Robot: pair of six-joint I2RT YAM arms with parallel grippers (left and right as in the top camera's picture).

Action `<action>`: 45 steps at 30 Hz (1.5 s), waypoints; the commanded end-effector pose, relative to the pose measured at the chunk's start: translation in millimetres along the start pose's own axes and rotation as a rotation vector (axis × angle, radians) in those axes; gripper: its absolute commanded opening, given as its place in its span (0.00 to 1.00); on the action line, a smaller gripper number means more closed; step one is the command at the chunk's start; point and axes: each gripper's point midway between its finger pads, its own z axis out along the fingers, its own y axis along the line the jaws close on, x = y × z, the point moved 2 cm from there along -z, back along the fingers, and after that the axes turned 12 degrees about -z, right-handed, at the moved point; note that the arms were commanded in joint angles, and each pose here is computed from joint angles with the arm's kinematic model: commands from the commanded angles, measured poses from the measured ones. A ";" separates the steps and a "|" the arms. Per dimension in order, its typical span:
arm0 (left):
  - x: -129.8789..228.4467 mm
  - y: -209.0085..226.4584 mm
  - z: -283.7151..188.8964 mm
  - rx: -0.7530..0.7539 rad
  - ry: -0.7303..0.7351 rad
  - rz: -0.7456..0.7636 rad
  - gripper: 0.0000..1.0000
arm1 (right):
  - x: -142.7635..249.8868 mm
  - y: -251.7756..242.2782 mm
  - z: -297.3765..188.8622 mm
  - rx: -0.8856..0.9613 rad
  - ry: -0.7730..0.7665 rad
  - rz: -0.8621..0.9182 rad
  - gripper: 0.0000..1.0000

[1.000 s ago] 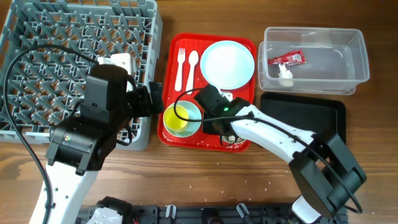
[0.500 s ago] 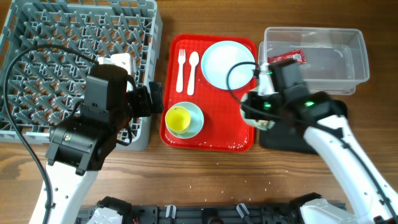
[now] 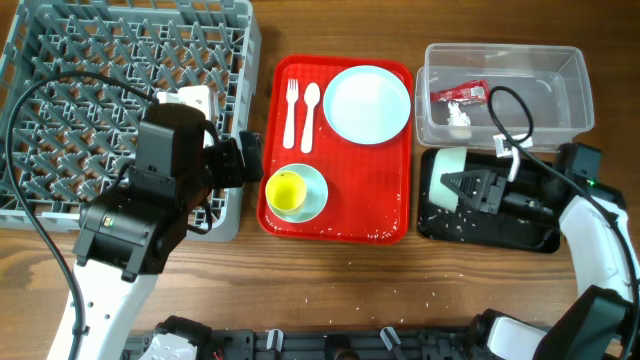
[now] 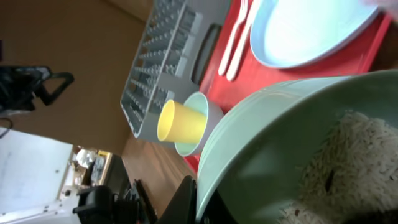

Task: Sort waste into correct bins and load items into the dishwasher rack
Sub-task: 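Grasp the green bowl with rice using the right gripper, then tip the green bowl over the black tray to dump the rice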

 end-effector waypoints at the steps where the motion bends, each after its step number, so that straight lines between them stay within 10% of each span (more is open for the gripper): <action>1: -5.3 -0.9 -2.3 -0.001 -0.017 -0.008 1.00 | -9.2 -5.0 -19.9 -0.009 -0.117 0.016 0.04; 24: -5.2 -0.8 -2.3 -0.002 -0.017 -0.008 1.00 | -22.3 11.5 -38.8 -0.188 -0.331 0.058 0.04; 30: -5.3 -0.8 -2.3 -0.002 -0.017 -0.008 1.00 | -31.1 18.9 -10.3 -0.039 -0.119 0.139 0.05; 37: -5.3 -0.9 -2.3 -0.001 -0.017 -0.008 1.00 | -13.3 64.9 75.4 0.720 0.174 -0.253 0.04; 45: -5.2 -0.8 -2.3 -0.002 -0.017 -0.008 1.00 | 47.2 8.5 165.6 0.864 0.408 -0.357 0.05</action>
